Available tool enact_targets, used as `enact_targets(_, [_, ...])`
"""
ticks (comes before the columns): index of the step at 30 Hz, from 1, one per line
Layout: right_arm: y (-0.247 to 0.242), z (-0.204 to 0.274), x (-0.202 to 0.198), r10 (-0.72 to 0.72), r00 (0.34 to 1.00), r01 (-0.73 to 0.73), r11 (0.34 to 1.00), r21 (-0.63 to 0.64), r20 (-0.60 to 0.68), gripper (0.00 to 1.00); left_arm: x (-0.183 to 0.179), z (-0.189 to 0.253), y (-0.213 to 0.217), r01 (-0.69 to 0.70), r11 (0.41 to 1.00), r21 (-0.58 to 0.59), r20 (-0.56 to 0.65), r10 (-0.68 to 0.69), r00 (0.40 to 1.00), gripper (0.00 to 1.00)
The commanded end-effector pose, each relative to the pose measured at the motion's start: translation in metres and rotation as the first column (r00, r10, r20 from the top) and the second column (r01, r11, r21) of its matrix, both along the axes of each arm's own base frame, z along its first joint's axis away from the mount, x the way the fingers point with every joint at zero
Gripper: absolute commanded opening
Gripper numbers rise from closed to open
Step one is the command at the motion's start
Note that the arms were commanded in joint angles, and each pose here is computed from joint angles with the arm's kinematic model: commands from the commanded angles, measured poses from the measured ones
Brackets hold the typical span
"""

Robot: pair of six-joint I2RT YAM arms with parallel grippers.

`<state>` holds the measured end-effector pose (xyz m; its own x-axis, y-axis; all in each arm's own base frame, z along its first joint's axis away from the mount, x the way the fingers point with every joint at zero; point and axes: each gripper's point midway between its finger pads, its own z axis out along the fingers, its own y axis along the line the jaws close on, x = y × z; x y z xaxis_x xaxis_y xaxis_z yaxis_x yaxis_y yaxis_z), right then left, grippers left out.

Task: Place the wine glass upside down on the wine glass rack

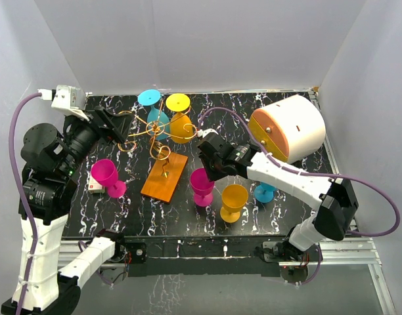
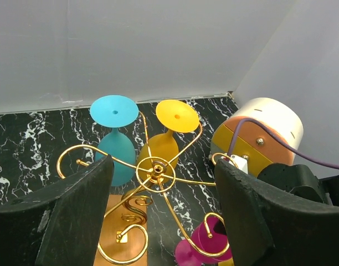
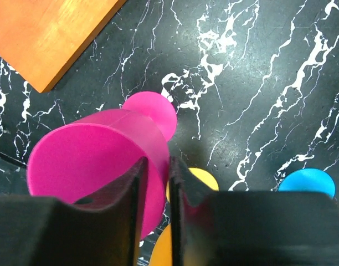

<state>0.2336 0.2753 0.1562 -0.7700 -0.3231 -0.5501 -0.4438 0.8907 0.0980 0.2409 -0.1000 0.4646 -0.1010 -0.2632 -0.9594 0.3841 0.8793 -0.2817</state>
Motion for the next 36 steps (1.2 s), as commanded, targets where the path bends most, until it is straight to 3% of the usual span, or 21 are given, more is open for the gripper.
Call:
enact_targets(1, [0.012, 0.031, 0.015, 0.016, 0.994, -0.022, 0.998, 0.057, 0.107, 0.13, -0.008, 0.020, 0.006, -0.021, 1.000, 0.001, 0.073, 0.021, 0.997, 0.72])
enact_targets(4, [0.007, 0.038, 0.021, -0.012, 0.989, 0.005, 0.999, 0.051, 0.145, 0.00, -0.009, 0.022, 0.006, -0.017, 1.000, -0.001, 0.081, 0.017, 0.997, 0.73])
enact_targets(8, [-0.001, 0.061, 0.028, -0.076, 0.972, 0.056, 0.994, 0.097, 0.222, 0.00, -0.010, 0.024, 0.001, 0.014, 1.000, 0.004, 0.091, -0.014, 0.996, 0.78])
enact_targets(13, [-0.018, 0.104, 0.035, -0.201, 0.917, 0.124, 0.965, 0.233, 0.345, 0.00, -0.006, 0.026, -0.004, 0.036, 0.999, 0.002, 0.103, -0.036, 0.994, 0.98])
enact_targets(19, [-0.060, 0.142, 0.037, -0.405, 0.808, 0.261, 0.897, 0.356, 0.428, 0.00, 0.009, 0.027, -0.007, 0.031, 0.999, -0.041, 0.106, -0.027, 0.994, 0.99])
enact_targets(26, [-0.097, 0.210, 0.017, -0.560, 0.695, 0.222, 0.763, 0.607, 0.450, 0.00, 0.015, 0.031, -0.030, 0.152, 0.985, -0.084, 0.126, -0.140, 0.982, 0.99])
enact_targets(32, [-0.143, 0.258, 0.002, -0.725, 0.565, 0.222, 0.593, 0.774, 0.394, 0.00, 0.018, 0.038, -0.052, 0.274, 0.950, -0.152, 0.143, -0.253, 0.957, 0.99])
enact_targets(34, [-0.152, 0.276, -0.003, -0.753, 0.536, 0.172, 0.540, 0.824, 0.381, 0.00, 0.020, 0.043, -0.053, 0.279, 0.938, -0.204, 0.163, -0.249, 0.955, 0.99])
enact_targets(36, [-0.158, 0.296, -0.008, -0.780, 0.505, 0.106, 0.480, 0.871, 0.369, 0.00, 0.030, 0.043, -0.040, 0.185, 0.920, -0.346, 0.137, -0.146, 0.980, 0.99])
